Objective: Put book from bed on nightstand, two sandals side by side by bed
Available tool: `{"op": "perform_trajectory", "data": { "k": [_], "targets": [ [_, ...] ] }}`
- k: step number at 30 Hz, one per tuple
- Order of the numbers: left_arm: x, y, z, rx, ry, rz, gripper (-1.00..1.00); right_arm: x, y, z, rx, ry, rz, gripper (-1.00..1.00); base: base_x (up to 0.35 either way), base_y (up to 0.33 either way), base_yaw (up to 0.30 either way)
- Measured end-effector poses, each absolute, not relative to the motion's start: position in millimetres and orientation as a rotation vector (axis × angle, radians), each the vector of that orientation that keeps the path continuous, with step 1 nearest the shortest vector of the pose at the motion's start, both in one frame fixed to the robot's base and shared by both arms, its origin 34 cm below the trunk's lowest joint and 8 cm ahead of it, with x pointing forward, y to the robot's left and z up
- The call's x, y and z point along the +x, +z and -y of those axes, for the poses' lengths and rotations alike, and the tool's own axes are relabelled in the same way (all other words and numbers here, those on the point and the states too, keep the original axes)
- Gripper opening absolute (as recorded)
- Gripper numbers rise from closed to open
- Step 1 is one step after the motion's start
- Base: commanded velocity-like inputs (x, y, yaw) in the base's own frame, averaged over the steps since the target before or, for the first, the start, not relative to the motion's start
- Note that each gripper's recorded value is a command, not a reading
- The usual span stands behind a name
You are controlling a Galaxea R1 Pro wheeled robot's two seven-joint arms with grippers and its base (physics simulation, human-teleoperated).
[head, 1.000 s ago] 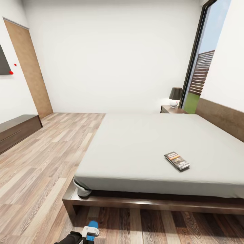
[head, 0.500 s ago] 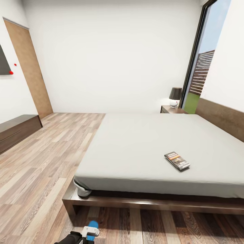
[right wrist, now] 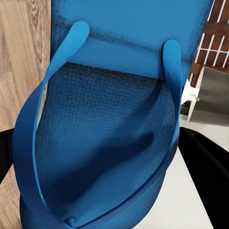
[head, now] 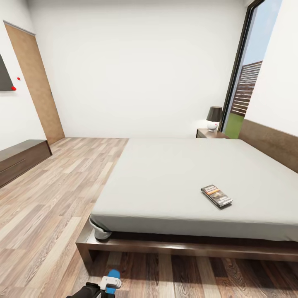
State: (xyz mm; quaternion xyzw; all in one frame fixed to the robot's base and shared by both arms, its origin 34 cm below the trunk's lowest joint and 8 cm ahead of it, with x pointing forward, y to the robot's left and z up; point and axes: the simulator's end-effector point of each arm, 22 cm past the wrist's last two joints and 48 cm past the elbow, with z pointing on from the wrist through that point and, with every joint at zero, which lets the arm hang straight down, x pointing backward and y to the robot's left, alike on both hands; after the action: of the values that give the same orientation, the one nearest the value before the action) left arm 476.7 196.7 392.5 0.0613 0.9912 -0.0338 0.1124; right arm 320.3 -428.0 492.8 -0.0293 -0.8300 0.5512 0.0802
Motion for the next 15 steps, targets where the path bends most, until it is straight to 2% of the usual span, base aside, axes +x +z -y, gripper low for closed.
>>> {"op": "perform_trajectory", "data": {
  "k": [15],
  "targets": [
    [472,368,-196,0.180,-0.101,-2.909,-1.00,317,468,427,-0.083,1.647,2.486,-1.00,0.000,0.000,0.000]
  ]
}}
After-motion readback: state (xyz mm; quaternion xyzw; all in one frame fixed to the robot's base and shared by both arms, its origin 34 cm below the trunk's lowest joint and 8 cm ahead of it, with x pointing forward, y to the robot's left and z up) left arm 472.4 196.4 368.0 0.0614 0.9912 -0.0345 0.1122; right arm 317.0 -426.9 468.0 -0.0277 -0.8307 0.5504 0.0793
